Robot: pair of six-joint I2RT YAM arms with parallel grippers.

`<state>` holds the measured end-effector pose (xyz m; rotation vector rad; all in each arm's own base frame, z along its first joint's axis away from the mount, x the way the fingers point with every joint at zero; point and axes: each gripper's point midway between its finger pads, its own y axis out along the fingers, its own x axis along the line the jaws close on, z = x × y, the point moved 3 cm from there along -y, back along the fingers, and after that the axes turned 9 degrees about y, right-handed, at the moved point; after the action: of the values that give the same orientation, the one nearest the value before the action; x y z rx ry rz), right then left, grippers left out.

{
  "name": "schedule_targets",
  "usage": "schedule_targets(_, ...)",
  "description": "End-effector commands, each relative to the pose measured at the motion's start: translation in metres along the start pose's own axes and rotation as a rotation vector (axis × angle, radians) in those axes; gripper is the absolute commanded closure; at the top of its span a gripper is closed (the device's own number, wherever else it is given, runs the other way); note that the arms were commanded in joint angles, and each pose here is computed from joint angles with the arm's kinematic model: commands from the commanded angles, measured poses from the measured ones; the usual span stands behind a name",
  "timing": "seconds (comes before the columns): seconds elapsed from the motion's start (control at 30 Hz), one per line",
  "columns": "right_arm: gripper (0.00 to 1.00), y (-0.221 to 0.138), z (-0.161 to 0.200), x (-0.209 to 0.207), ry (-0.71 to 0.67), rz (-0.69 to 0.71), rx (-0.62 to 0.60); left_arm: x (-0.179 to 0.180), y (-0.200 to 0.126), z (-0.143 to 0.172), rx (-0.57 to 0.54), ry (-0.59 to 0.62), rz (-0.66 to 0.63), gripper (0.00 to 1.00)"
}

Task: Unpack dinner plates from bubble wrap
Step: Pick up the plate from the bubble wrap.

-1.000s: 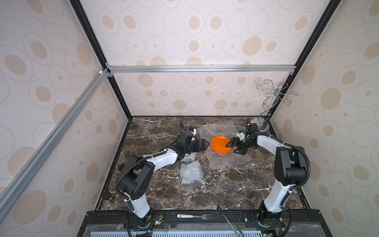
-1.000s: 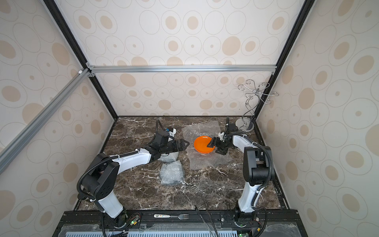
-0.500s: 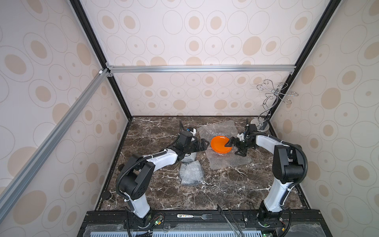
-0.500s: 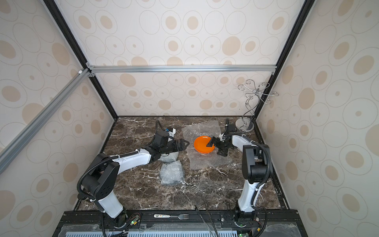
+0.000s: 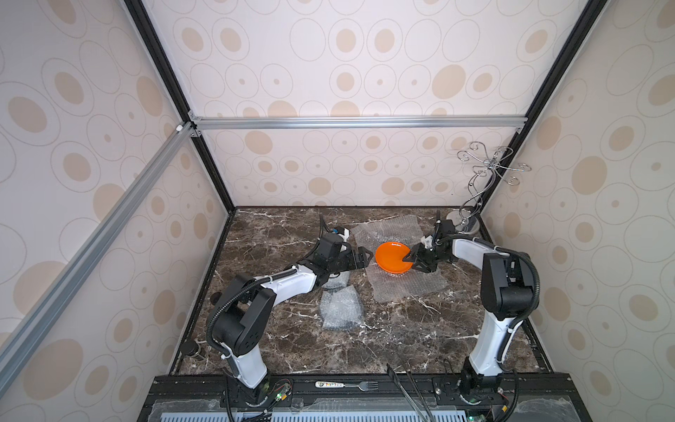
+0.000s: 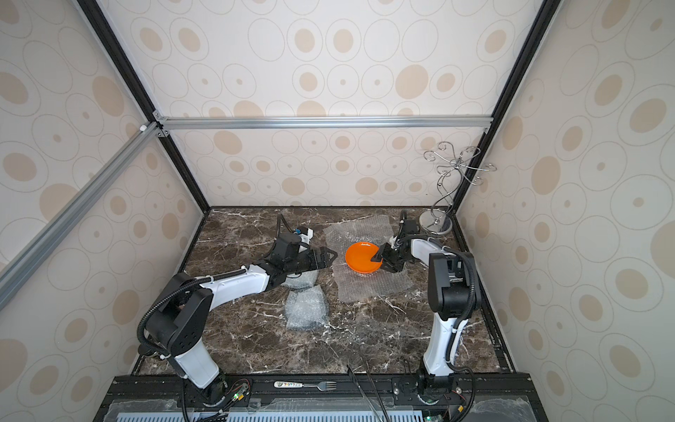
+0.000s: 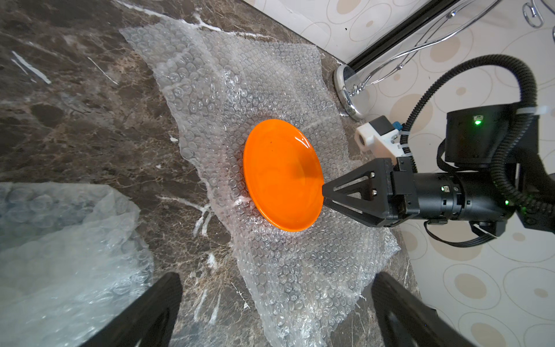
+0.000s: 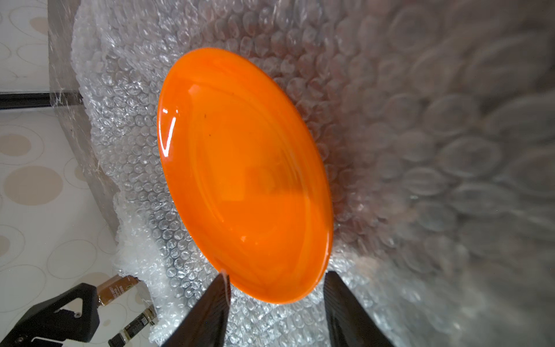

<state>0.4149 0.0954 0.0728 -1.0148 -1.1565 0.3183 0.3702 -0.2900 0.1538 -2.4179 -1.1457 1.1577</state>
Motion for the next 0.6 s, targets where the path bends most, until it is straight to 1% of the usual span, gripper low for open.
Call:
schedule_targets(0.0,0.49,0.001,-0.006,0.0,0.001,0.01,-0.012,-0.004,0.0,-0.005,-0.02,-0.003,0.015,0.0)
schedule_targets(0.17,0.56,0.006,-0.006,-0.005,0.007,0.014,-0.008,-0.003,0.001,-0.003,-0.013,-0.005,0.014,0.0)
schedule_targets(0.27,0.58,0.011,-0.006,-0.009,0.013,0.016,-0.008,-0.002,0.003,-0.002,-0.006,-0.012,0.016,0.0)
schedule_targets(0.3,0.59,0.012,-0.007,-0.009,0.014,0.016,-0.01,-0.006,0.003,-0.006,-0.028,-0.007,0.033,0.0)
schedule_targets(0.43,0.61,0.017,-0.01,-0.012,0.016,0.02,-0.014,-0.005,0.002,-0.006,-0.031,-0.007,0.03,0.0)
schedule_targets(0.57,0.66,0.02,-0.012,-0.013,0.021,0.011,-0.024,-0.004,0.002,-0.004,-0.026,-0.008,0.028,0.0)
